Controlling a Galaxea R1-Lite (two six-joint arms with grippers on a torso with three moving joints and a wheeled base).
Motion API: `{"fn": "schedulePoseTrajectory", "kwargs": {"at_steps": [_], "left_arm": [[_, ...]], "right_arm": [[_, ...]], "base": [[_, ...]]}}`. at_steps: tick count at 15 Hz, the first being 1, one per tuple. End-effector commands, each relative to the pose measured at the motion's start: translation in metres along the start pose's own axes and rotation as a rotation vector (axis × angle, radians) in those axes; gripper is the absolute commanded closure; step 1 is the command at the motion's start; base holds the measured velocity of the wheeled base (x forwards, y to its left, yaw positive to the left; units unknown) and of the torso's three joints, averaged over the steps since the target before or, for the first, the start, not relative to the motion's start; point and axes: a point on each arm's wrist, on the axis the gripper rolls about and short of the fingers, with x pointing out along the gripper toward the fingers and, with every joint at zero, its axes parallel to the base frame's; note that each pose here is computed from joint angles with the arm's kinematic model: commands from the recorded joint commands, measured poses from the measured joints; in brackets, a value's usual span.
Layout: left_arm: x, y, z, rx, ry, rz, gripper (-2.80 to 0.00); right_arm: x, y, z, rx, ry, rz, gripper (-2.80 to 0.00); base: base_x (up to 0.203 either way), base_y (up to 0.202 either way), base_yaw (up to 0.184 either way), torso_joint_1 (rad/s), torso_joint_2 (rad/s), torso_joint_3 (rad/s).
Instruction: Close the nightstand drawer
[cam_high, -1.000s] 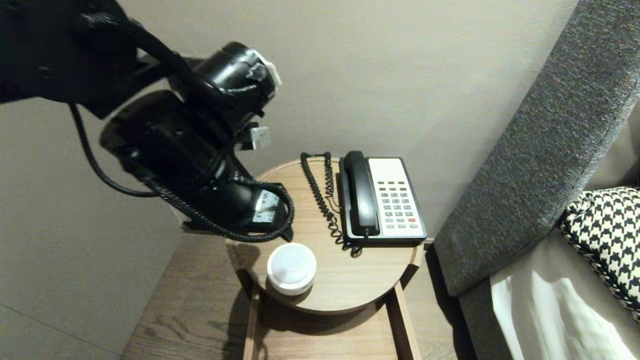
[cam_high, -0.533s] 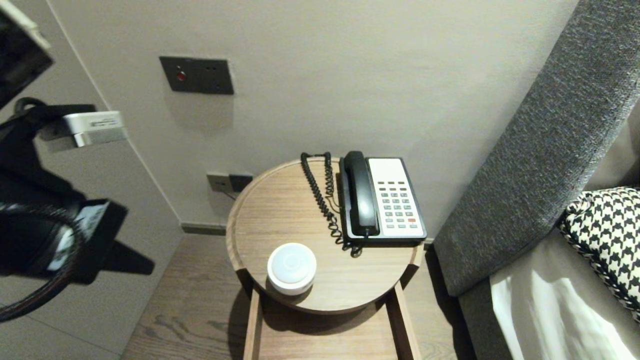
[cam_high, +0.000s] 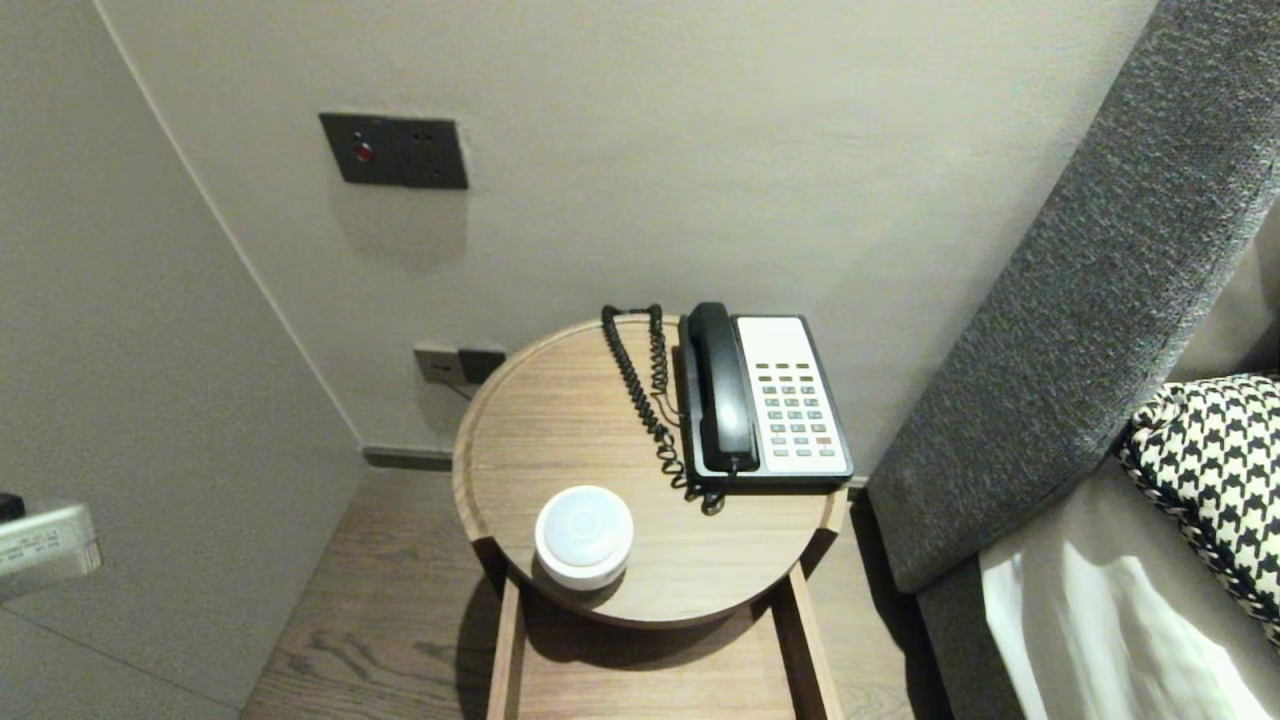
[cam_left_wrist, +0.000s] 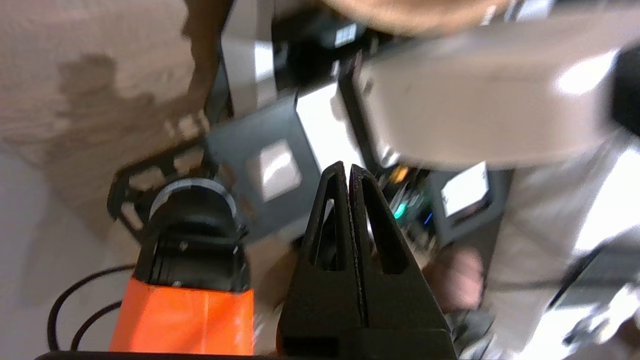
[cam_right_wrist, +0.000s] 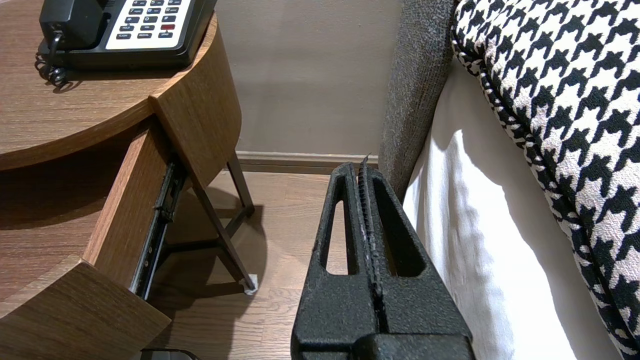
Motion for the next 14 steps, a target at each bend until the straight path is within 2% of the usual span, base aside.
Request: {"fn": "schedulePoseTrajectory", "kwargs": {"at_steps": [1, 3, 8, 14], "left_arm": [[0.014, 0.004, -0.011, 0.050, 0.072, 0.005, 0.00], [0.020, 0.001, -0.009, 0.098, 0.065, -0.017, 0.00], [0.031, -0.006, 0.001, 0.129, 0.091, -0.020, 0.00], [0.046, -0.020, 0.008, 0.211, 0.156, -0.030, 0.00]], "right_arm": [[0.002, 0.000, -0.011, -0.001, 0.041, 0.000, 0.00], [0.002, 0.000, -0.011, 0.000, 0.041, 0.001, 0.00], [0.002, 0.000, -0.011, -0.001, 0.041, -0.001, 0.00], [0.002, 0.000, -0.011, 0.000, 0.041, 0.001, 0.00]], "base": [[0.000, 0.000, 0.000, 0.000, 0.00, 0.000], [0.000, 0.000, 0.000, 0.000, 0.00, 0.000], [0.000, 0.000, 0.000, 0.000, 0.00, 0.000], [0.000, 0.000, 0.000, 0.000, 0.00, 0.000]]}}
